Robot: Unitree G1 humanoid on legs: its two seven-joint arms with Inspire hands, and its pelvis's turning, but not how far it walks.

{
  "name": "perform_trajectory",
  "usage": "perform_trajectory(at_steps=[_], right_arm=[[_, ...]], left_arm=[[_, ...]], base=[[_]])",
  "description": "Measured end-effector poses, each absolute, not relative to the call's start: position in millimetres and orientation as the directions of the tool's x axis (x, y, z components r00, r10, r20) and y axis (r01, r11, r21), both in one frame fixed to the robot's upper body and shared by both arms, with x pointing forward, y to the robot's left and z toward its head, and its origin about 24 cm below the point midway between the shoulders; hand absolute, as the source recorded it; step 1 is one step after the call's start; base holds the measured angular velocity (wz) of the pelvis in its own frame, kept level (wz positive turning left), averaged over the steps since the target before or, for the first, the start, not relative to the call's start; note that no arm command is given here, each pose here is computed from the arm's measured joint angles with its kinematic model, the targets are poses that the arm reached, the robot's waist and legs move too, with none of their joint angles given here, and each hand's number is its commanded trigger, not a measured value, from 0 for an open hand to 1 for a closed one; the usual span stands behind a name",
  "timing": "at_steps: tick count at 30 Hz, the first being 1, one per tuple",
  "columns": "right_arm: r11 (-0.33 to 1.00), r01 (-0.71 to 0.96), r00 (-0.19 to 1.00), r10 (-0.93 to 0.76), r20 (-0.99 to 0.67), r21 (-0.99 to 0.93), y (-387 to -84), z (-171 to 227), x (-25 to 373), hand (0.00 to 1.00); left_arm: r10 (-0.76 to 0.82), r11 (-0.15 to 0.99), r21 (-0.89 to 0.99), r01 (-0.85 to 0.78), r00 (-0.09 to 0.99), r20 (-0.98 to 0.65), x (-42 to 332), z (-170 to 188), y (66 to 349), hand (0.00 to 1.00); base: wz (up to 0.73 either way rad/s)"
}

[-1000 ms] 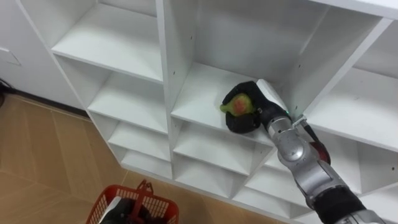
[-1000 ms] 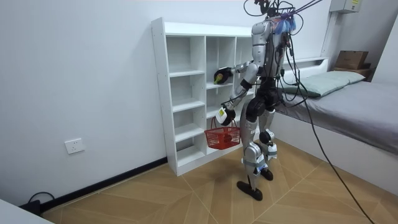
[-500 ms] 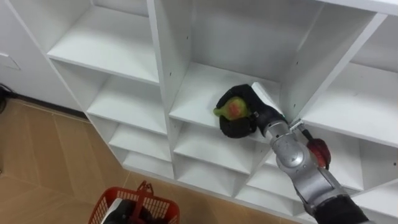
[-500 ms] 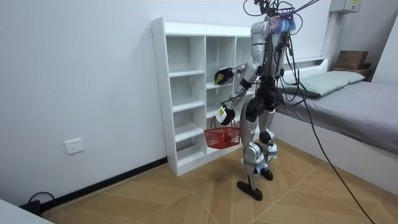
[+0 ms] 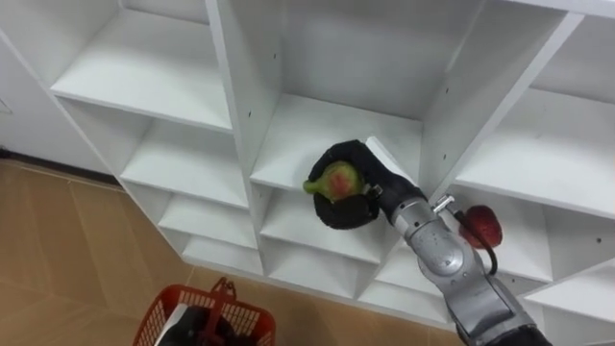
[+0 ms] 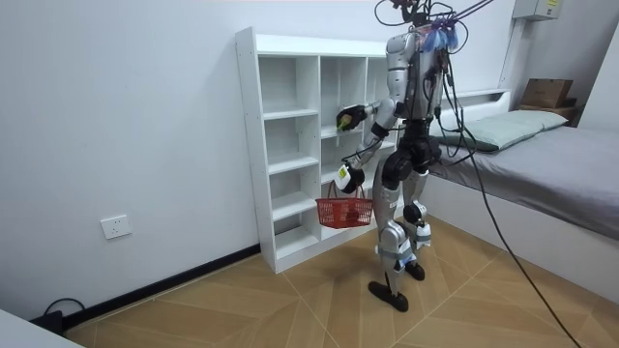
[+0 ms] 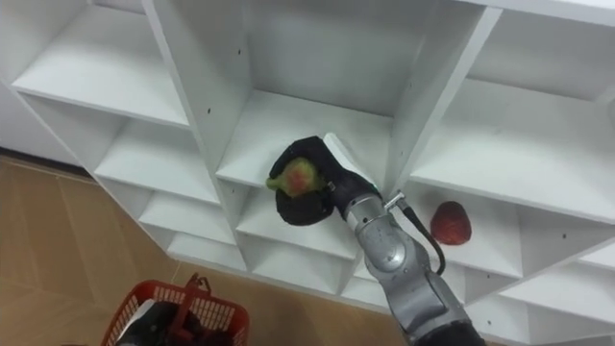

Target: Collect fruits from the closet

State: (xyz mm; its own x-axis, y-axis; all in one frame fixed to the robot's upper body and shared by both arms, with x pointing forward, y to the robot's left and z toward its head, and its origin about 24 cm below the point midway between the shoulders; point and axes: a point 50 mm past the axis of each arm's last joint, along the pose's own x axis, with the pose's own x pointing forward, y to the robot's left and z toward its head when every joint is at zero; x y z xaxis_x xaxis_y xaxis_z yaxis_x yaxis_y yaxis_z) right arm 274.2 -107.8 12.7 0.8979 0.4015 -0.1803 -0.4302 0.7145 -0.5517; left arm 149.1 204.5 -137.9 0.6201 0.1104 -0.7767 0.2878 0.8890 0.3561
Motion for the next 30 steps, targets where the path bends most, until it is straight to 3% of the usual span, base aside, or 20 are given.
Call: perform_trajectory(at_steps=[21,30], right_arm=[[0.676,-0.565,0.825,0.471,-0.314,-0.472,-105,-16,239,1.00],[0.653,-0.626,0.777,0.476,-0.411,-0.427,-103,-39,229,1.00]], left_arm=[[0.100,0.902,0.336,0.269,0.628,-0.772,153,-137,201,1.00],[0.057,0.904,0.337,0.261,0.709,-0.703,183,-123,185,1.00]], base=[[-0.02],[0.01]])
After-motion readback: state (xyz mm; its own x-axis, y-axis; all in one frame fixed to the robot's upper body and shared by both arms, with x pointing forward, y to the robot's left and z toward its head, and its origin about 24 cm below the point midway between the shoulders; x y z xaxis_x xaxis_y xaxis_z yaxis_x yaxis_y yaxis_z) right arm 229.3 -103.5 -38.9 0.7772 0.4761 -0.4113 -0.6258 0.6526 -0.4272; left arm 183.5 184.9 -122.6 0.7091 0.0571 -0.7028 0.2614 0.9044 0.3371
